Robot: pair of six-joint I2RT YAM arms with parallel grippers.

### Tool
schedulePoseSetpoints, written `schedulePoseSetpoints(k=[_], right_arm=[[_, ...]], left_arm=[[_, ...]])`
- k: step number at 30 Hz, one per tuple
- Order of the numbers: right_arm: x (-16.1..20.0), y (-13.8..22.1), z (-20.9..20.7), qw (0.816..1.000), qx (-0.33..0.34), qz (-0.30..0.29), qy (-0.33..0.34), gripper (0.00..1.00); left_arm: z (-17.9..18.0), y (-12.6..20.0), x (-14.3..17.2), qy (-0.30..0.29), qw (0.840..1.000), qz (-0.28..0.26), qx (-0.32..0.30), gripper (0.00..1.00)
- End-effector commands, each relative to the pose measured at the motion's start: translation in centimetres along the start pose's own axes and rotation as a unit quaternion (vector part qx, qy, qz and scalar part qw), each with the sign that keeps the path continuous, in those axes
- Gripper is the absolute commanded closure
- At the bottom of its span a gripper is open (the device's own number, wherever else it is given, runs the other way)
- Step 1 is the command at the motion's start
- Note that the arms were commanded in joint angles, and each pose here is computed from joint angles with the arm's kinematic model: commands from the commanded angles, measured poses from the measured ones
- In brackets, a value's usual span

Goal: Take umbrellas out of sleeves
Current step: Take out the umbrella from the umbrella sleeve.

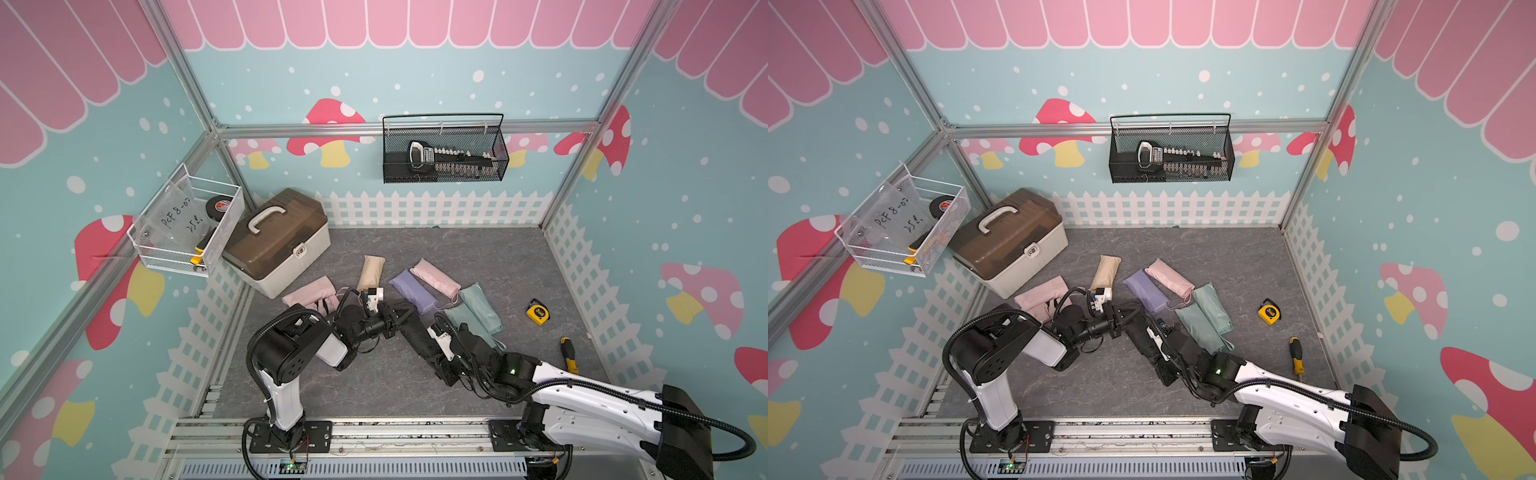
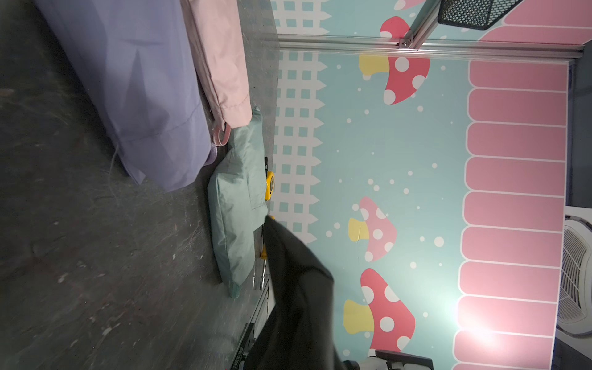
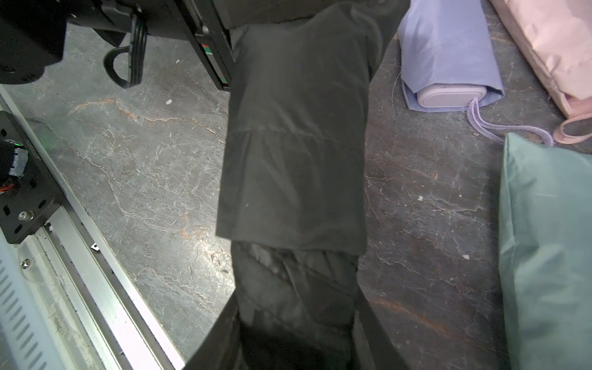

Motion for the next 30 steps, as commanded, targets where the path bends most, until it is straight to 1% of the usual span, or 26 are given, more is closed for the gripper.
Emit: schedulePoseSetpoints(k=[1,4,5,7,8,10,11,12,14,17,19,20,22,24,25,27,29,30], right_arm=[[-0.1,0.3,0.2,1.0,-0.005,-0.009,0.003,0.85],[0.3,0.4,-0.1,1.0,0.004,0.0,0.005,0.85],[0.5,0.5,-0.1,1.0,0.006,0.002,0.006,0.85],[0.8,0.8,-0.3,1.0,0.01,0.005,0.006,0.85],[1.0,0.9,-0.4,1.0,0.01,0.006,0.005,0.85],[1.4,1.1,-0.4,1.0,0.007,0.008,0.006,0.85],[1.5,1.2,-0.4,1.0,0.003,0.012,0.008,0.85],[1.7,1.3,-0.3,1.0,-0.001,0.015,0.01,0.85],[2.0,1.4,-0.2,1.0,-0.008,0.021,0.013,0.85],[2.1,1.6,0.0,0.999,-0.019,0.023,0.017,0.85],[2.1,1.7,0.0,0.999,-0.023,0.023,0.019,0.85],[2.0,1.8,0.0,0.999,-0.023,0.023,0.02,0.85],[2.0,1.8,0.0,0.999,-0.024,0.023,0.021,0.85],[1.8,1.9,0.0,0.999,-0.024,0.022,0.022,0.85],[1.7,2.0,0.0,0.999,-0.024,0.021,0.022,0.85],[1.7,2.0,0.1,0.999,-0.025,0.021,0.025,0.85],[1.8,2.1,0.1,0.999,-0.026,0.023,0.028,0.85],[1.9,2.1,0.1,0.999,-0.026,0.027,0.029,0.85]], left_arm=[[-1.4,-0.1,0.0,-0.029,0.999,0.006,0.017,1.0],[-1.4,0.3,0.0,-0.064,0.998,-0.007,-0.008,1.0],[-1.3,0.5,0.0,-0.078,0.997,-0.01,-0.024,1.0],[-0.9,0.6,0.0,-0.105,0.991,-0.011,-0.078,1.0],[-0.8,0.6,0.0,-0.125,0.986,-0.013,-0.111,1.0],[-1.4,0.8,0.4,-0.186,0.966,-0.017,-0.177,1.0],[-2.0,1.0,0.7,-0.225,0.949,-0.021,-0.218,1.0],[-2.6,1.2,1.3,-0.271,0.927,-0.024,-0.259,1.0],[-4.4,1.3,2.2,-0.344,0.887,-0.026,-0.307,1.0],[-5.9,1.5,3.3,-0.415,0.853,0.002,-0.317,1.0],[-6.3,1.4,4.1,-0.462,0.82,0.027,-0.336,1.0],[-6.2,1.3,4.5,-0.483,0.801,0.042,-0.35,1.0],[-5.8,0.9,5.4,-0.516,0.767,0.061,-0.377,1.0],[-5.2,0.6,5.9,-0.552,0.718,0.063,-0.419,1.0],[-5.0,0.5,6.2,-0.569,0.698,0.064,-0.43,1.0],[-4.4,0.4,6.8,-0.615,0.647,0.066,-0.445,1.0],[-4.2,0.5,6.9,-0.647,0.608,0.051,-0.458,1.0],[-4.1,0.6,6.7,-0.655,0.599,0.045,-0.459,1.0]])
Point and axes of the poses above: each gripper's point midway between its finger pads, its own y axis back along the fingers, its own z axis along the line the jaws close on, x = y × z, the point moved 8 cm from there along y, back along the fingers, and after that the axes turned 7 degrees about y, right-handed, at the moved point
